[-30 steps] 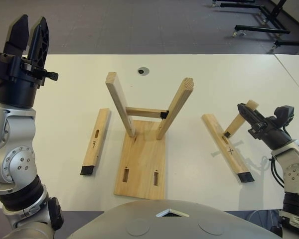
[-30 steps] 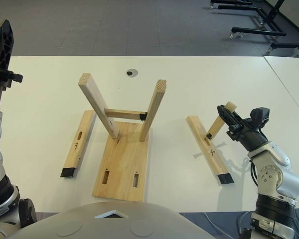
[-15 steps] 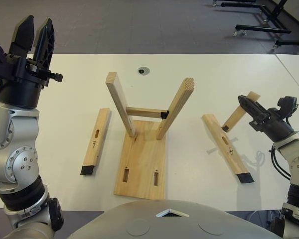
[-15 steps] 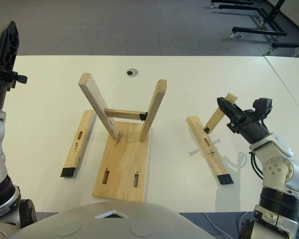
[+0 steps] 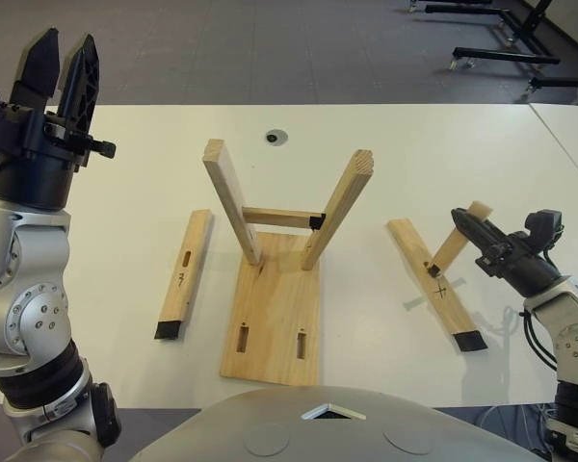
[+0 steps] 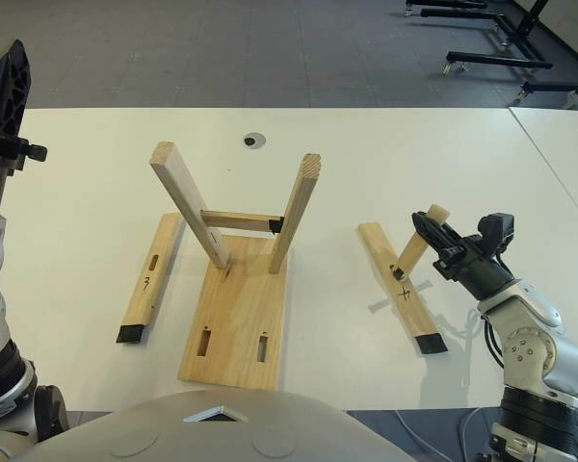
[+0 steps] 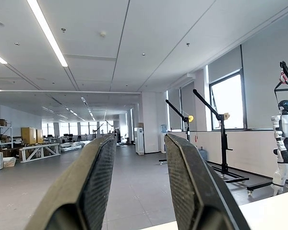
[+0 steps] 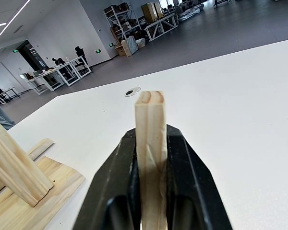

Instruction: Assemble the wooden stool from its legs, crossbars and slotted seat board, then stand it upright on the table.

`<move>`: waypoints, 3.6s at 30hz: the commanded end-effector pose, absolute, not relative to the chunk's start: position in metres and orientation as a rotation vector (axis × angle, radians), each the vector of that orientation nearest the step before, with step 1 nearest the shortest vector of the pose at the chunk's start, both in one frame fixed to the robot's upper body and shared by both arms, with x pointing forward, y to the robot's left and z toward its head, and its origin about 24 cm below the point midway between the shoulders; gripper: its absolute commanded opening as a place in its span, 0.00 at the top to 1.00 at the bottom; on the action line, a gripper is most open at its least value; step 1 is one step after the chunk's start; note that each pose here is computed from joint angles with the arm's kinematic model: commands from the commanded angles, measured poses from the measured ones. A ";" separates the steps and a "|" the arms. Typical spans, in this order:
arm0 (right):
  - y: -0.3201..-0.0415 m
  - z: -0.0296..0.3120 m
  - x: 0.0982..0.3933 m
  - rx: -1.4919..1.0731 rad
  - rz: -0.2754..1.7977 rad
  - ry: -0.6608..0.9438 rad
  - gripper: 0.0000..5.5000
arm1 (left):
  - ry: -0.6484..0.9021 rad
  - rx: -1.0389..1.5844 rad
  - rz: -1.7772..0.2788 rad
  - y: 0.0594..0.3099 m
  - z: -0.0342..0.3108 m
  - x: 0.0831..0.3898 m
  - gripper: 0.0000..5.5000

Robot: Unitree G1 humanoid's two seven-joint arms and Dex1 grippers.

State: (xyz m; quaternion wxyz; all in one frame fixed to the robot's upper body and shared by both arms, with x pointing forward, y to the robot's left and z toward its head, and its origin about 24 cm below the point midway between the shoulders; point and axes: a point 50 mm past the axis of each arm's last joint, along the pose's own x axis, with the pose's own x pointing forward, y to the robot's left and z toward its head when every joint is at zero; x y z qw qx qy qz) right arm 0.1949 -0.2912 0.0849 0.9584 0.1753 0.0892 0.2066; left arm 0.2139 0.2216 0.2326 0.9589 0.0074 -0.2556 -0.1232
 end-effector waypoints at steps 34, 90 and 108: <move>-0.254 0.091 0.208 0.250 0.388 0.113 0.93 | -0.492 0.066 -0.292 0.218 0.237 0.219 0.67; -0.204 0.018 0.223 0.227 0.393 0.057 0.93 | -0.471 0.052 -0.408 0.212 0.242 0.242 0.67; -0.207 0.007 0.222 0.191 0.343 0.103 0.86 | -0.484 0.053 -0.409 0.213 0.244 0.245 0.67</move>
